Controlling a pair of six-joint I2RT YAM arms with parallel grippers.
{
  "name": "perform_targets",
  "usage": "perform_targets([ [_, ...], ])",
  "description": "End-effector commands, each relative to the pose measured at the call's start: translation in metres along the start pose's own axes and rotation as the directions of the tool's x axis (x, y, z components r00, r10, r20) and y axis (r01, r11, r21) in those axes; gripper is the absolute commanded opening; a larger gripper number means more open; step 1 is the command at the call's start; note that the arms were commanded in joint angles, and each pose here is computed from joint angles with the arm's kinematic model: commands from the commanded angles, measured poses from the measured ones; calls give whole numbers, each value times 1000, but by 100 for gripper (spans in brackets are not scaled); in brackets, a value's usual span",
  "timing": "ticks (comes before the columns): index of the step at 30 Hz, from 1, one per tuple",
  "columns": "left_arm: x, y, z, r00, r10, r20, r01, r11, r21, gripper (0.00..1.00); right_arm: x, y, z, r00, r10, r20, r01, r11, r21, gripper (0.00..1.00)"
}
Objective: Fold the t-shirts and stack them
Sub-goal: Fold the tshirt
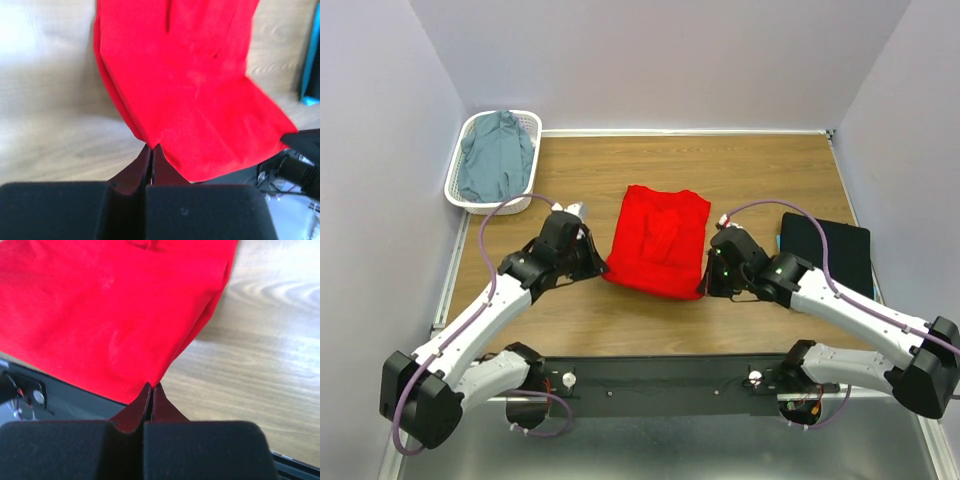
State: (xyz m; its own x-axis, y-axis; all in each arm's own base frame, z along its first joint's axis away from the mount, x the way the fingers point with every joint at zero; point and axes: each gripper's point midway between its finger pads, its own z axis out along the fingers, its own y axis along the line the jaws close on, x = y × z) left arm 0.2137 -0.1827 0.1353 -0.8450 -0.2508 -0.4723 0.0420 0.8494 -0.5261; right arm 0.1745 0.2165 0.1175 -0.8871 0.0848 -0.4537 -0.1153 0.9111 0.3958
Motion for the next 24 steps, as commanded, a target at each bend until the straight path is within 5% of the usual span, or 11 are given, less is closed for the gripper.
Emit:
perform_targets([
  [1, -38, -15, -5, 995, 66, 74, -68, 997, 38, 0, -32, -14, -8, 995, -11, 99, 0, 994, 112, 0],
  [9, -81, -50, 0, 987, 104, 119, -117, 987, 107, 0, -93, -16, -25, 976, -2, 217, -28, 991, 134, 0],
  [24, -155, -83, 37, 984, 89, 152, -113, 982, 153, 0, -173, -35, 0, 967, 27, 254, -68, 986, 153, 0],
])
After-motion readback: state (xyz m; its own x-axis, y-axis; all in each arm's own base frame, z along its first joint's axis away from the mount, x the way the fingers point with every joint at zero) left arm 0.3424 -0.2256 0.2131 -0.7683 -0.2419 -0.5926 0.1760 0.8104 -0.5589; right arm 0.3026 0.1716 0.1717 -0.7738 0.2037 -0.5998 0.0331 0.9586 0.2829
